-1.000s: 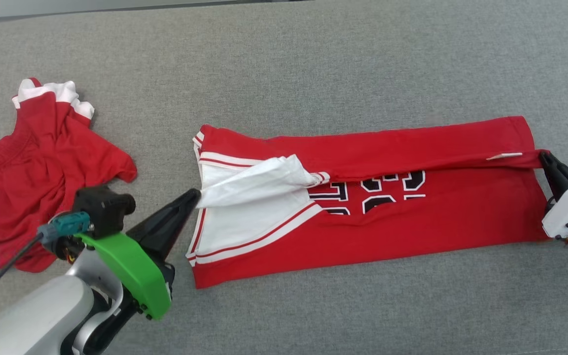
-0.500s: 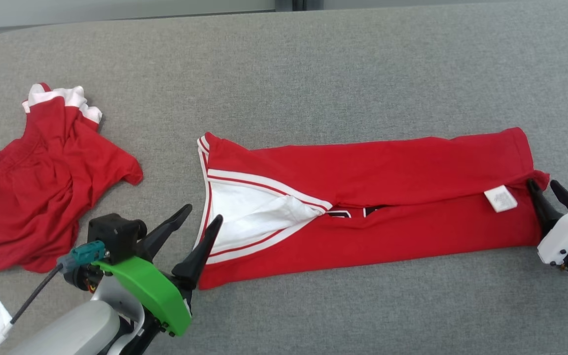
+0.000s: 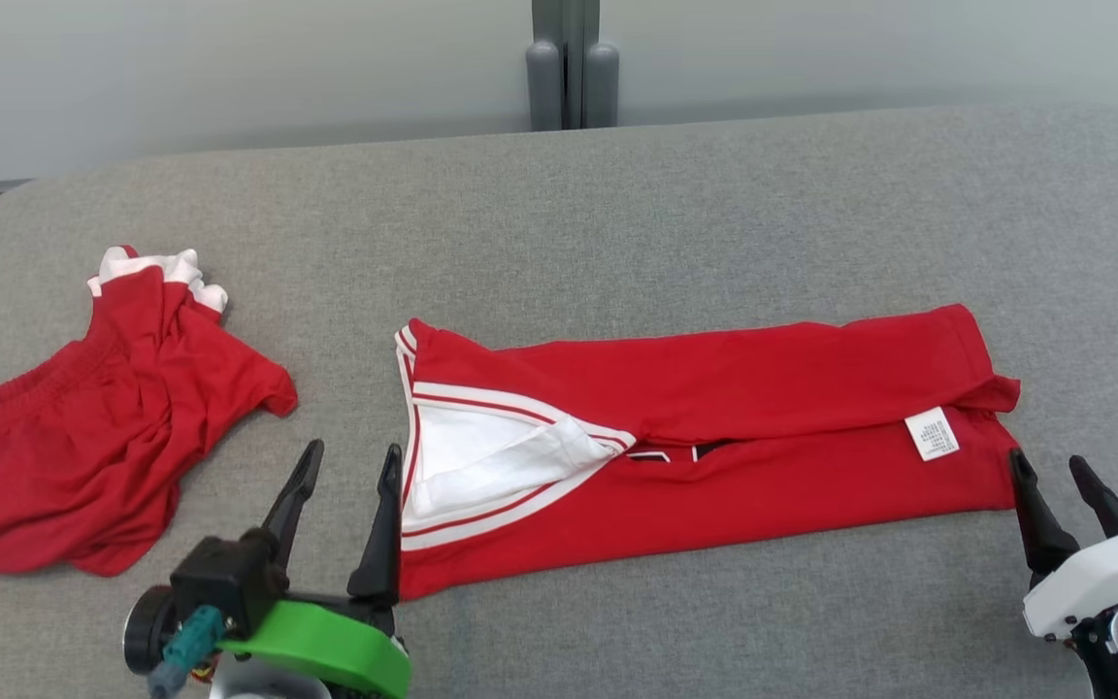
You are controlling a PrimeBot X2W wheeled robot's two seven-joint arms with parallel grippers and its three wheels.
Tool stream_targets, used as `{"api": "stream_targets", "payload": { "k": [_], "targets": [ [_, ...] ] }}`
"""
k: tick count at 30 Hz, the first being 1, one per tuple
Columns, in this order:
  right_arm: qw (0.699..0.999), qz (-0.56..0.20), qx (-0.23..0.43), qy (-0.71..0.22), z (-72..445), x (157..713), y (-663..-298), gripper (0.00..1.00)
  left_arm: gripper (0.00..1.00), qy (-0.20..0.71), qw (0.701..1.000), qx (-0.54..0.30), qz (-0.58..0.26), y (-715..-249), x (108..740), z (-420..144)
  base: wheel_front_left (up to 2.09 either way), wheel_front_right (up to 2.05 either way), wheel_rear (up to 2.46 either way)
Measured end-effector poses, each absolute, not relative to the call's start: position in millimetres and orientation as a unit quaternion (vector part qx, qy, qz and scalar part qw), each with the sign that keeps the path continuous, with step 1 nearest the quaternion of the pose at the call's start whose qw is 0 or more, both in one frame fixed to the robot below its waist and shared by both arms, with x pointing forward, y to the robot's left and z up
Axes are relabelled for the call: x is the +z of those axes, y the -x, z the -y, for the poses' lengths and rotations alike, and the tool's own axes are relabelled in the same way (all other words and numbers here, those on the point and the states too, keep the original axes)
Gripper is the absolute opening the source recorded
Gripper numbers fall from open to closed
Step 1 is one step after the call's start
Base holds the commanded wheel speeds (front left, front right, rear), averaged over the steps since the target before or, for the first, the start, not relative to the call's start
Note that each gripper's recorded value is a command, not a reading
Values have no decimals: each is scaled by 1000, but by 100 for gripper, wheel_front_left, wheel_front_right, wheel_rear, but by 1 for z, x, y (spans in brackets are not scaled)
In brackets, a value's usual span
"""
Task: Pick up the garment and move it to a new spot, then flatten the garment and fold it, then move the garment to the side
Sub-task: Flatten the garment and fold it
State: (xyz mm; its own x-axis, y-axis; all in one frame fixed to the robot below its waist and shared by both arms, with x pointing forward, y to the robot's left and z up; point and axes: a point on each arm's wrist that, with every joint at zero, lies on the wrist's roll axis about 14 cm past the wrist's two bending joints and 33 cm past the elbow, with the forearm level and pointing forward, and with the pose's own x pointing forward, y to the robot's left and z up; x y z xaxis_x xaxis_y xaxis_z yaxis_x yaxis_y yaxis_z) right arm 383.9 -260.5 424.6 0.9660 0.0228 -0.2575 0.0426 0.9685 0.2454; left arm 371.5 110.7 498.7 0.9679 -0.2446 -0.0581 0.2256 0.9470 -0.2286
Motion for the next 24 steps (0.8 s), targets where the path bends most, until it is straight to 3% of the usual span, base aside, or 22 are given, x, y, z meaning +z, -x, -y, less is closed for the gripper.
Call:
{"api": "stream_targets", "payload": {
  "k": [10, 24],
  "targets": [
    [981, -119, -38, -148, 268, 424, -369, 100, 100, 77, 994, -78, -9, -324, 494, -112, 0, 0, 0],
    [978, -159, -49, -122, 269, 431, -440, 100, 100, 61, 997, -43, -3, -306, 487, -125, 0, 0, 0]
  ]
}}
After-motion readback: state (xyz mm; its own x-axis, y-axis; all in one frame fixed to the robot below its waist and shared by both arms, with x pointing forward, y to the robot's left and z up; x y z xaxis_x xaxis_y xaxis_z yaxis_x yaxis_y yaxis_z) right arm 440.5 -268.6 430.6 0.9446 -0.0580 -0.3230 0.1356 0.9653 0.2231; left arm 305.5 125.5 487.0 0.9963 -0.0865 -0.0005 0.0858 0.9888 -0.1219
